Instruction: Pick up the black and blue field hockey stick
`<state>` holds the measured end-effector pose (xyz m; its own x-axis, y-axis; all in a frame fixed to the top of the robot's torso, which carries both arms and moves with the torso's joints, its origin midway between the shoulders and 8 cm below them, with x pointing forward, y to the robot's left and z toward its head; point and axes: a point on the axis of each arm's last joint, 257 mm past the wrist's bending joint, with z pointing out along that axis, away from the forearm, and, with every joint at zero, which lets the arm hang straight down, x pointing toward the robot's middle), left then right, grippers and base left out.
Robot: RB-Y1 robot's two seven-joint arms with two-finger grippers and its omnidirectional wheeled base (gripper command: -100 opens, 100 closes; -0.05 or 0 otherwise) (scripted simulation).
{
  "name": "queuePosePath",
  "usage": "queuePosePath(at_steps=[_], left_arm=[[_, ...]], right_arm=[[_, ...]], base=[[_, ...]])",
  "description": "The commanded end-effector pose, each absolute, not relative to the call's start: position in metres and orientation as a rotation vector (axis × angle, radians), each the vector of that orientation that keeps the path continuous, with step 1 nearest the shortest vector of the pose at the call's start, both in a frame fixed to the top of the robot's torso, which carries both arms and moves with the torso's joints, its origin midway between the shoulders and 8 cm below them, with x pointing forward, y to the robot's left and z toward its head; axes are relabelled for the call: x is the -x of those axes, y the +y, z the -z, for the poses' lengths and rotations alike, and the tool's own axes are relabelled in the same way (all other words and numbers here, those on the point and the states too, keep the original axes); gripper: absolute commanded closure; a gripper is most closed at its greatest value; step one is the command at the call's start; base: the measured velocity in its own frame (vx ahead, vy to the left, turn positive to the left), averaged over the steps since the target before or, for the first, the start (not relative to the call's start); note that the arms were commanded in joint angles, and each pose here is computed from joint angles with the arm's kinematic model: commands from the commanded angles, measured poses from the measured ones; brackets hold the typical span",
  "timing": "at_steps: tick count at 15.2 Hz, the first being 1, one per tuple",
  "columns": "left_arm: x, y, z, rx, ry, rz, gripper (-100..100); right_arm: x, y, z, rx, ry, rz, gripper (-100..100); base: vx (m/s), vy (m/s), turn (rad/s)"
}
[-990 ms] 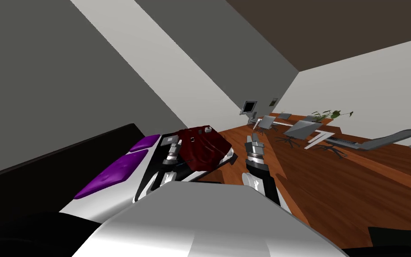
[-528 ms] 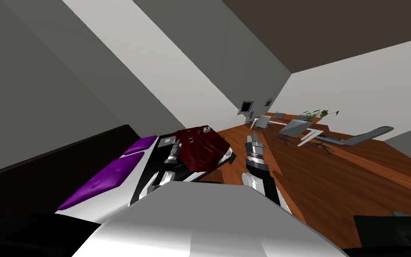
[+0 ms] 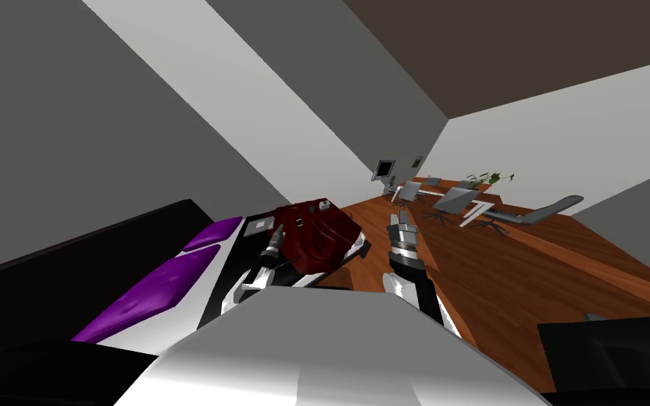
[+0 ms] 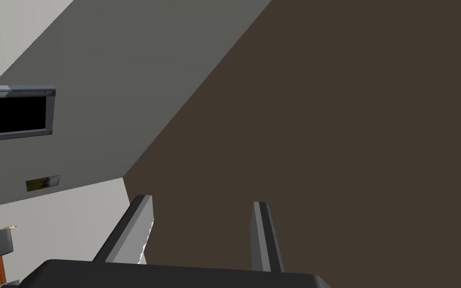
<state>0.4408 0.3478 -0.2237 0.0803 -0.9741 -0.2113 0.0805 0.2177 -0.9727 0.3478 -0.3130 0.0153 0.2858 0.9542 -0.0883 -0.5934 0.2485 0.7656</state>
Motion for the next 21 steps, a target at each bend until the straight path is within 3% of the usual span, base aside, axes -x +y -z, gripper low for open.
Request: queuePosePath(at_steps=[1, 21], left_arm=[[-0.445, 0.359, 0.248, 1.081, 1.221, 1.007, -100], [-0.417, 0.453, 0.427, 1.627, 1.379, 0.718, -100]], right_arm=[[-0.348, -0.313, -0.015, -0.694, 0.627, -1.153, 0], [-0.348, -0.313, -0.015, -0.694, 0.627, -1.153, 0]], base=[[0.024, 0.003, -0.075], [0.021, 0.003, -0.063]])
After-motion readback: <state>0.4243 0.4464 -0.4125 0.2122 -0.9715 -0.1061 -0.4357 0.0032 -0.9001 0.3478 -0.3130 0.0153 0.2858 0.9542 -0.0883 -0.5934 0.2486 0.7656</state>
